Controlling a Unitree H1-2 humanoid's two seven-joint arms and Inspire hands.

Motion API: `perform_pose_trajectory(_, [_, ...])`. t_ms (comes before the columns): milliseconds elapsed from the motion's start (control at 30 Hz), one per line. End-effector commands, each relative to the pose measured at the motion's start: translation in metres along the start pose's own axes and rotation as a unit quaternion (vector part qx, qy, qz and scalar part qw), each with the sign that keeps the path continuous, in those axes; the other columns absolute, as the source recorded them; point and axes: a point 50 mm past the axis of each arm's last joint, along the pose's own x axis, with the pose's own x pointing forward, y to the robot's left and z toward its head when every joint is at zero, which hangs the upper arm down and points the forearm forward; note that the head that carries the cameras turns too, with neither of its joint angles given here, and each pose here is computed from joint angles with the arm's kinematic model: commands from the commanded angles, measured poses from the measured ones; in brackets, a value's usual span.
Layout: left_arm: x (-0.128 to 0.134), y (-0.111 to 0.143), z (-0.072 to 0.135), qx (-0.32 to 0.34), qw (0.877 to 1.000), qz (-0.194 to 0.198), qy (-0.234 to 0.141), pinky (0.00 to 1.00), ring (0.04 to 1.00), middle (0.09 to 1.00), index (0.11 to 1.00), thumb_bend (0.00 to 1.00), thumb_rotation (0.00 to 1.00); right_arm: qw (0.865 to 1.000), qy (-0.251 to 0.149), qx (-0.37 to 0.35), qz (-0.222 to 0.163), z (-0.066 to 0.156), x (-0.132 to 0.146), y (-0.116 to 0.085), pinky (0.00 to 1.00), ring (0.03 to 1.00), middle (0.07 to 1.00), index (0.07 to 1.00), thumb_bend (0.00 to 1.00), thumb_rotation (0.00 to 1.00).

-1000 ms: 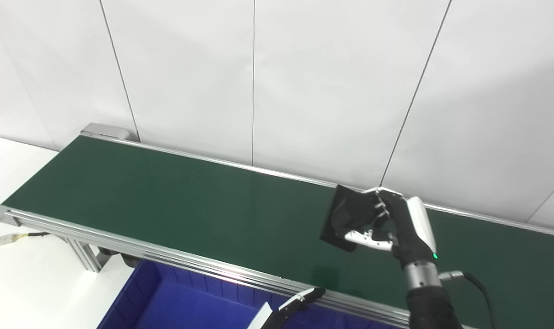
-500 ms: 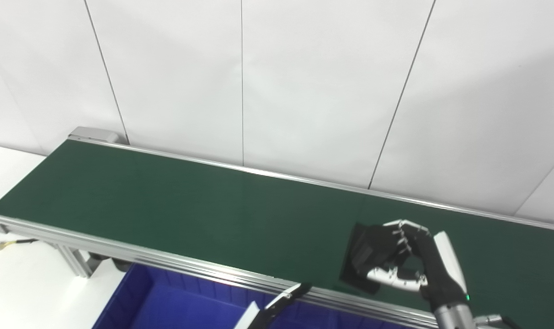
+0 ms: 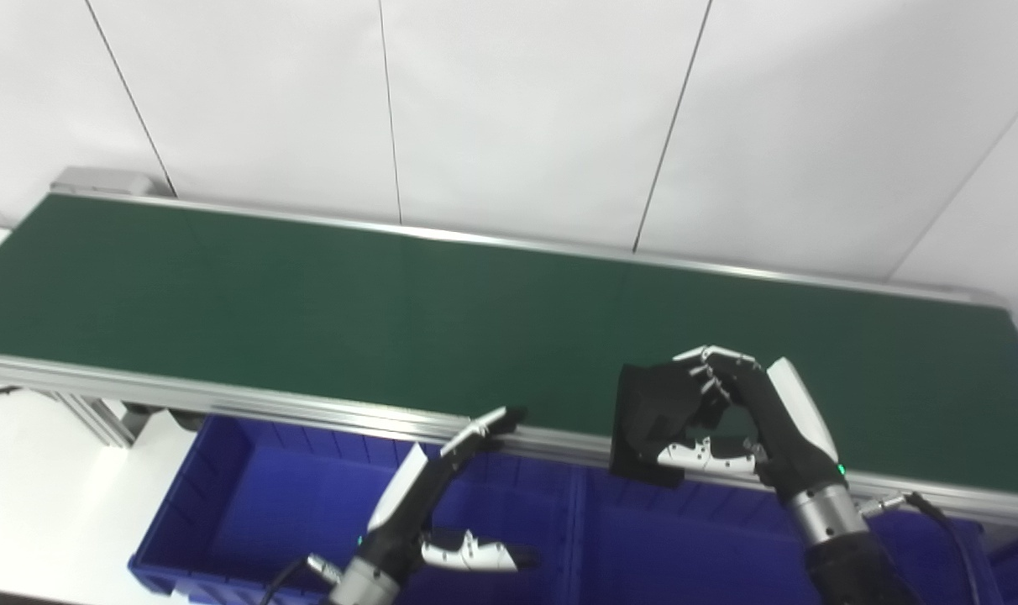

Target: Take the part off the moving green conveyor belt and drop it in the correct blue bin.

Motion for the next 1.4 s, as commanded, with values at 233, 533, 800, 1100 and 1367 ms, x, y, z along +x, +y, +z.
perform_pose_trajectory(233, [0.010, 0.008, 0.017, -0.006, 0.999, 0.007, -0.032, 0.79, 0.862, 0.890, 0.883, 0.90, 0.39, 1.000, -0.005, -0.009, -0.004, 0.000, -0.012, -0.006, 0.31, 0.365, 0.497, 0.574, 0.50, 0.00])
perform_pose_trajectory(533, [0.007, 0.013, 0.019, 0.001, 1.000, 0.007, -0.027, 0.79, 0.863, 0.887, 0.880, 0.90, 0.40, 0.999, 0.028, -0.028, 0.017, -0.015, -0.023, -0.002, 0.32, 0.365, 0.499, 0.576, 0.50, 0.00])
perform_pose_trajectory(800, [0.007, 0.016, 0.019, 0.003, 1.000, 0.006, -0.026, 0.77, 0.855, 0.885, 0.879, 0.91, 0.42, 0.996, 0.054, -0.042, 0.051, -0.030, -0.031, 0.001, 0.33, 0.370, 0.499, 0.577, 0.50, 0.00])
perform_pose_trajectory(1100, [0.006, 0.017, 0.020, 0.004, 1.000, 0.006, -0.024, 0.76, 0.852, 0.887, 0.880, 0.91, 0.41, 0.982, 0.099, -0.107, 0.118, -0.047, -0.029, 0.010, 0.34, 0.371, 0.502, 0.561, 0.50, 0.00])
perform_pose_trajectory(1367, [0.006, 0.018, 0.019, 0.014, 1.000, 0.006, -0.023, 0.78, 0.853, 0.883, 0.882, 0.91, 0.43, 0.955, 0.115, -0.195, 0.191, -0.055, -0.020, 0.020, 0.38, 0.376, 0.492, 0.572, 0.50, 0.00])
